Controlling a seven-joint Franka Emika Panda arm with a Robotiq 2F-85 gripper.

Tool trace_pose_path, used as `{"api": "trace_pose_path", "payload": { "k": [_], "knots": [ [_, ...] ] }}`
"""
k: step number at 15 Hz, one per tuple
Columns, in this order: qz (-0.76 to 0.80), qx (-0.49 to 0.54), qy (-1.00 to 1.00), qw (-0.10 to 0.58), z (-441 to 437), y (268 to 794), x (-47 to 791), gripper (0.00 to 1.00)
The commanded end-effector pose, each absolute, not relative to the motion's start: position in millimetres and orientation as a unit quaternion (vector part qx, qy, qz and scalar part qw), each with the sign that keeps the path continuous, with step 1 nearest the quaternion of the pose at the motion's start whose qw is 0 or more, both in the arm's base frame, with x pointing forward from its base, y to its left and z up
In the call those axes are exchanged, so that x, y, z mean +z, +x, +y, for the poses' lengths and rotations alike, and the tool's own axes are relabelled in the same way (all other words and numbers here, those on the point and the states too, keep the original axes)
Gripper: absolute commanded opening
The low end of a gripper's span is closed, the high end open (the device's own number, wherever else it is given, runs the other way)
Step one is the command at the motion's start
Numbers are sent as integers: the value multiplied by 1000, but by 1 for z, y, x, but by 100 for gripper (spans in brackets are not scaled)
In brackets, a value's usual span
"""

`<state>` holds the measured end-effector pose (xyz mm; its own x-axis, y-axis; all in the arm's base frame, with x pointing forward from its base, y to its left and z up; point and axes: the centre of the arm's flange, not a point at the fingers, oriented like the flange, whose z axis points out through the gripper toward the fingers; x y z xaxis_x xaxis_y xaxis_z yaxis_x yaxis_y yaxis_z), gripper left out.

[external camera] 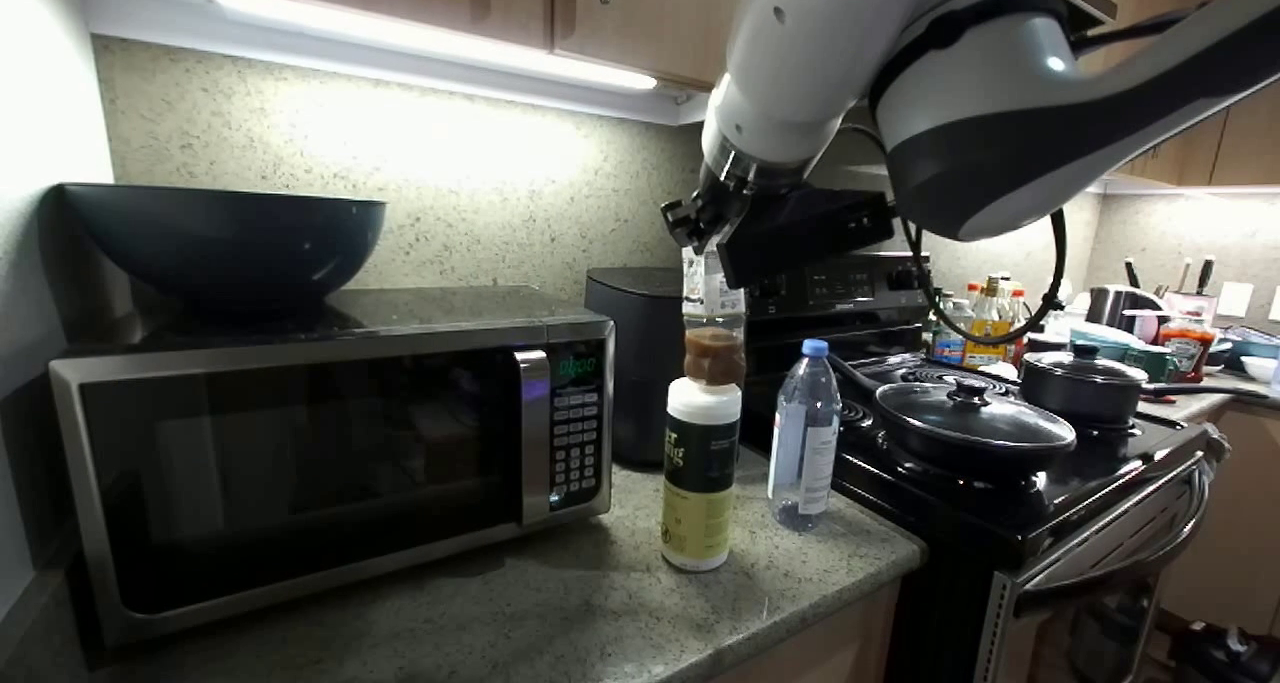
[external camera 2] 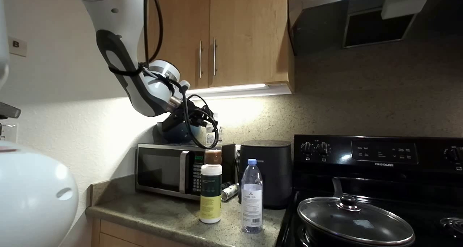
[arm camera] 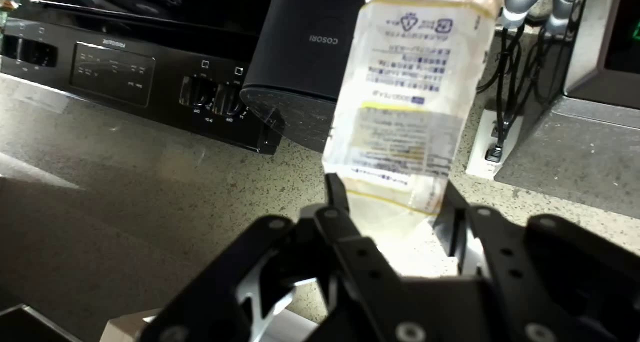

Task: Put the empty bottle on the counter and the bottle with the liquid put on top of the container

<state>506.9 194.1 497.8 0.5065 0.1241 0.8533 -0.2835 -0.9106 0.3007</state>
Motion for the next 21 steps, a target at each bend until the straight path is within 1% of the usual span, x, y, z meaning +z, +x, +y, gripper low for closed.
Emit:
{"api": "trace_pose_path", "payload": {
  "k": [1,6,21],
  "knots": [
    [-46,518,835,179,194,513,491,18],
    [-45,519,838,164,196,512,492,18],
    [-60,510,839,179,195,504,491,18]
  ]
}}
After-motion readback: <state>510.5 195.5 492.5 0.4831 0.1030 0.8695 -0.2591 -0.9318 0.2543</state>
